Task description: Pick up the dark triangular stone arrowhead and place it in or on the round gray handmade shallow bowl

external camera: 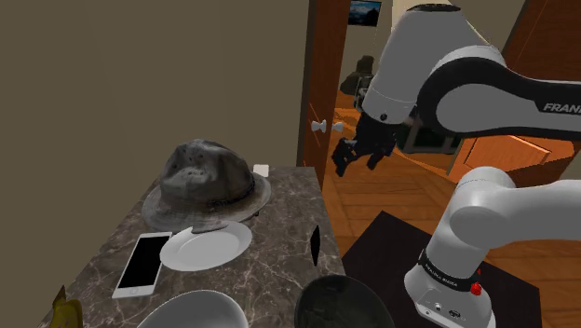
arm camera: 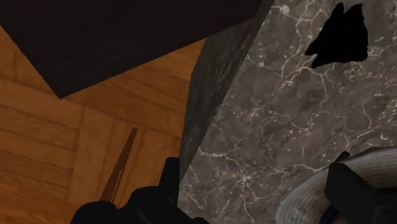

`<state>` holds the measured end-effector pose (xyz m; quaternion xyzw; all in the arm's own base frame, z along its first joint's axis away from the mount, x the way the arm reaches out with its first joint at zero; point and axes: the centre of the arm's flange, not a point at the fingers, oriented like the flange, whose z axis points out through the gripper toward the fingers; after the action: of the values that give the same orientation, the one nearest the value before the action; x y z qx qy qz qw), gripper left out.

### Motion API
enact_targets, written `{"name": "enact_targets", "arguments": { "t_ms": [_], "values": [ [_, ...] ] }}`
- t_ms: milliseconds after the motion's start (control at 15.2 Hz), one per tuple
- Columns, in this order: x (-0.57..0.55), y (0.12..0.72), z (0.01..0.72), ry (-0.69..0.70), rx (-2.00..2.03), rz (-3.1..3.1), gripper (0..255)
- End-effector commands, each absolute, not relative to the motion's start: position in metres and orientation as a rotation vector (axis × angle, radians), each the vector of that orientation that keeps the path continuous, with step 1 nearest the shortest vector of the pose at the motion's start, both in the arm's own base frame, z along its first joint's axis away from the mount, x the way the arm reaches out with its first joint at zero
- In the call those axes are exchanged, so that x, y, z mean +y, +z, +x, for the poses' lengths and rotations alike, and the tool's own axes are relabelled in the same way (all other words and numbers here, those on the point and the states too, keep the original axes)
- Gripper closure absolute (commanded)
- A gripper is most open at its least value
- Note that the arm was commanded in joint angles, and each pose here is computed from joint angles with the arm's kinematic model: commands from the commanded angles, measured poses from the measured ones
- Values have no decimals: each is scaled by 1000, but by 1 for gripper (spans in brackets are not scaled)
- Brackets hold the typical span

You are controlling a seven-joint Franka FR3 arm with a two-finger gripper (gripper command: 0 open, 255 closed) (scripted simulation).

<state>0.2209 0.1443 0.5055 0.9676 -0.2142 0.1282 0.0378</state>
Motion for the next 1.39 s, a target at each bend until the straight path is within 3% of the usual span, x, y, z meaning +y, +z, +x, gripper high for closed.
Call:
{"name": "enact_targets", "arguments": {
  "t_ms": [0, 792, 1320],
  "values": [
    [175, 490, 210, 452, -756, 2903, 0],
    [340, 368, 204, 740, -1204, 2461, 0],
    [323, 333, 217, 744, -1209, 2454, 0]
  ]
}}
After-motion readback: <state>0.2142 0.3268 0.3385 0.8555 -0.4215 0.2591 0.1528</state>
